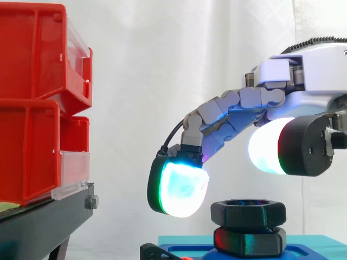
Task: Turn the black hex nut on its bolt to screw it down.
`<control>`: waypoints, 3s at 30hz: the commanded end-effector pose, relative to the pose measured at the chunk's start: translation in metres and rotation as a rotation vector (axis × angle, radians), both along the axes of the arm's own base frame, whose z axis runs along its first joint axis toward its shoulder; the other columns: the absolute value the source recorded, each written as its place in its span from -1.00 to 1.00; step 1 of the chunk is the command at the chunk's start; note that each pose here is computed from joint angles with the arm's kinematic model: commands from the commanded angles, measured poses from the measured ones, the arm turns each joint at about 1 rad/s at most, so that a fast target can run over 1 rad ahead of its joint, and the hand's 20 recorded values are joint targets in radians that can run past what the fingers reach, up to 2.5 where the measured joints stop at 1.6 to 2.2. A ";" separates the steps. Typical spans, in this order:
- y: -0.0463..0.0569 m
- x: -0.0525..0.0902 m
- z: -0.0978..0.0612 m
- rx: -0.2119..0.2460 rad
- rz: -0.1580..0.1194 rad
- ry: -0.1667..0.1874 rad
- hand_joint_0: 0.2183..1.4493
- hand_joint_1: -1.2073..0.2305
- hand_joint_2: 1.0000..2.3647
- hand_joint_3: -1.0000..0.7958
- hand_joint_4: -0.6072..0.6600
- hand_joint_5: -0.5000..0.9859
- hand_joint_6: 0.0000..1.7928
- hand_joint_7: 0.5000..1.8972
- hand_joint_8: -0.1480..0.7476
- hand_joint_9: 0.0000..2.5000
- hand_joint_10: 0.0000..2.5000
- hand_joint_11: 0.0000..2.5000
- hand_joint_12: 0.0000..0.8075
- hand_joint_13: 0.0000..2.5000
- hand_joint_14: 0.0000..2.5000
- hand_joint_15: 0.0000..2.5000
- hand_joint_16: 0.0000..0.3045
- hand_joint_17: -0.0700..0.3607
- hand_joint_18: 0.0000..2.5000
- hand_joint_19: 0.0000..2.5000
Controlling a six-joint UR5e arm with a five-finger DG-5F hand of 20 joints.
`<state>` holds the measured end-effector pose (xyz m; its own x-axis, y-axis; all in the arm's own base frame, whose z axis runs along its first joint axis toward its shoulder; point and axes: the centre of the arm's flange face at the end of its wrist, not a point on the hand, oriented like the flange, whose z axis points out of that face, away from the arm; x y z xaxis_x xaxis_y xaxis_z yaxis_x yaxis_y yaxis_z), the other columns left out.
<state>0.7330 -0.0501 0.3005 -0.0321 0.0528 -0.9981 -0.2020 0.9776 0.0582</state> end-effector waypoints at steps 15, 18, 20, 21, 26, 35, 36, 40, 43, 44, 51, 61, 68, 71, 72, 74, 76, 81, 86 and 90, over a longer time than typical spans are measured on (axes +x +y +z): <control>-0.006 -0.002 -0.001 -0.006 -0.007 0.009 -0.49 0.38 -1.00 -0.44 0.05 -0.34 -0.44 0.01 -0.18 -0.45 -1.00 -1.00 -0.27 -0.63 -1.00 -1.00 -0.71 -0.21 -0.67 -0.75; -0.011 -0.002 -0.003 -0.014 -0.013 0.010 -0.49 0.39 -1.00 -0.44 0.06 -0.34 -0.44 0.04 -0.18 -0.45 -1.00 -1.00 -0.27 -0.63 -1.00 -1.00 -0.71 -0.21 -0.67 -0.75; -0.013 -0.003 -0.003 -0.018 -0.016 0.009 -0.49 0.39 -1.00 -0.44 0.05 -0.33 -0.44 0.05 -0.18 -0.44 -1.00 -1.00 -0.27 -0.63 -1.00 -1.00 -0.71 -0.22 -0.67 -0.75; -0.016 -0.003 -0.003 -0.020 -0.019 0.011 -0.49 0.38 -1.00 -0.44 0.05 -0.33 -0.44 0.06 -0.17 -0.44 -1.00 -1.00 -0.27 -0.63 -1.00 -1.00 -0.71 -0.22 -0.66 -0.75; -0.029 -0.006 -0.005 -0.027 -0.023 0.012 -0.49 0.39 -1.00 -0.44 0.05 -0.33 -0.44 0.08 -0.17 -0.43 -1.00 -1.00 -0.27 -0.62 -1.00 -1.00 -0.71 -0.22 -0.66 -0.75; -0.055 -0.007 -0.021 -0.044 -0.011 0.030 -0.49 0.39 -1.00 -0.44 0.08 -0.34 -0.44 0.03 -0.17 -0.43 -1.00 -1.00 -0.27 -0.61 -1.00 -1.00 -0.71 -0.22 -0.66 -0.75; -0.058 -0.007 -0.020 -0.043 -0.012 0.021 -0.49 0.39 -1.00 -0.44 0.07 -0.34 -0.44 0.01 -0.17 -0.43 -1.00 -1.00 -0.27 -0.61 -1.00 -1.00 -0.71 -0.22 -0.66 -0.75; -0.060 -0.002 -0.010 -0.042 0.004 -0.013 -0.49 0.39 -1.00 -0.44 0.11 -0.35 -0.44 -0.08 -0.16 -0.43 -1.00 -1.00 -0.27 -0.61 -1.00 -1.00 -0.71 -0.21 -0.65 -0.74; -0.057 -0.002 -0.004 -0.042 0.017 0.013 -0.50 0.40 -1.00 -0.44 0.14 -0.36 -0.44 -0.15 -0.16 -0.44 -1.00 -1.00 -0.26 -0.62 -1.00 -1.00 -0.71 -0.21 -0.66 -0.74; -0.057 -0.002 -0.004 -0.042 0.017 0.016 -0.50 0.41 -1.00 -0.44 0.16 -0.37 -0.44 -0.19 -0.16 -0.44 -1.00 -1.00 -0.26 -0.62 -1.00 -1.00 -0.71 -0.21 -0.66 -0.74; -0.051 0.003 0.008 -0.041 0.023 0.001 -0.51 0.42 -1.00 -0.44 0.20 -0.39 -0.44 -0.29 -0.14 -0.46 -1.00 -1.00 -0.24 -0.63 -1.00 -1.00 -0.70 -0.20 -0.66 -0.74; -0.026 0.007 0.010 -0.026 0.040 -0.002 -0.52 0.44 -1.00 -0.44 0.20 -0.40 -0.44 -0.45 -0.15 -0.47 -1.00 -1.00 -0.23 -0.64 -1.00 -1.00 -0.69 -0.19 -0.68 -0.74; -0.006 0.010 0.010 -0.025 0.047 -0.007 -0.52 0.44 -1.00 -0.44 0.20 -0.39 -0.44 -0.35 -0.14 -0.46 -1.00 -1.00 -0.23 -0.64 -1.00 -1.00 -0.70 -0.19 -0.67 -0.74; 0.003 0.010 0.008 -0.025 0.058 0.001 -0.52 0.43 -1.00 -0.44 0.20 -0.39 -0.44 -0.35 -0.15 -0.46 -1.00 -1.00 -0.23 -0.64 -1.00 -1.00 -0.70 -0.19 -0.67 -0.74; 0.003 0.010 0.008 -0.025 0.058 0.002 -0.52 0.43 -1.00 -0.44 0.20 -0.39 -0.44 -0.35 -0.15 -0.46 -1.00 -1.00 -0.23 -0.64 -1.00 -1.00 -0.70 -0.19 -0.67 -0.74; 0.007 0.010 0.009 -0.025 0.063 0.002 -0.51 0.43 -1.00 -0.44 0.19 -0.39 -0.44 -0.35 -0.15 -0.46 -1.00 -1.00 -0.23 -0.64 -1.00 -1.00 -0.70 -0.20 -0.67 -0.74; 0.009 0.011 0.008 -0.026 0.058 0.004 -0.51 0.43 -1.00 -0.44 0.19 -0.39 -0.44 -0.33 -0.15 -0.46 -1.00 -1.00 -0.24 -0.65 -1.00 -1.00 -0.70 -0.20 -0.67 -0.74; 0.017 0.010 0.008 -0.029 0.069 0.007 -0.51 0.43 -1.00 -0.44 0.18 -0.38 -0.44 -0.27 -0.15 -0.46 -1.00 -1.00 -0.24 -0.65 -1.00 -1.00 -0.70 -0.20 -0.68 -0.73; 0.019 0.009 0.005 -0.041 0.074 0.026 -0.51 0.43 -1.00 -0.44 0.15 -0.37 -0.44 -0.22 -0.16 -0.46 -1.00 -1.00 -0.24 -0.65 -1.00 -1.00 -0.71 -0.21 -0.67 -0.74; 0.018 0.008 0.006 -0.050 0.071 0.024 -0.51 0.43 -1.00 -0.44 0.15 -0.37 -0.44 -0.19 -0.14 -0.46 -1.00 -1.00 -0.24 -0.64 -1.00 -1.00 -0.71 -0.21 -0.68 -0.74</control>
<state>0.7415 -0.0320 0.3061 -0.0594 0.0051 -0.9982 -0.2718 0.9621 0.0211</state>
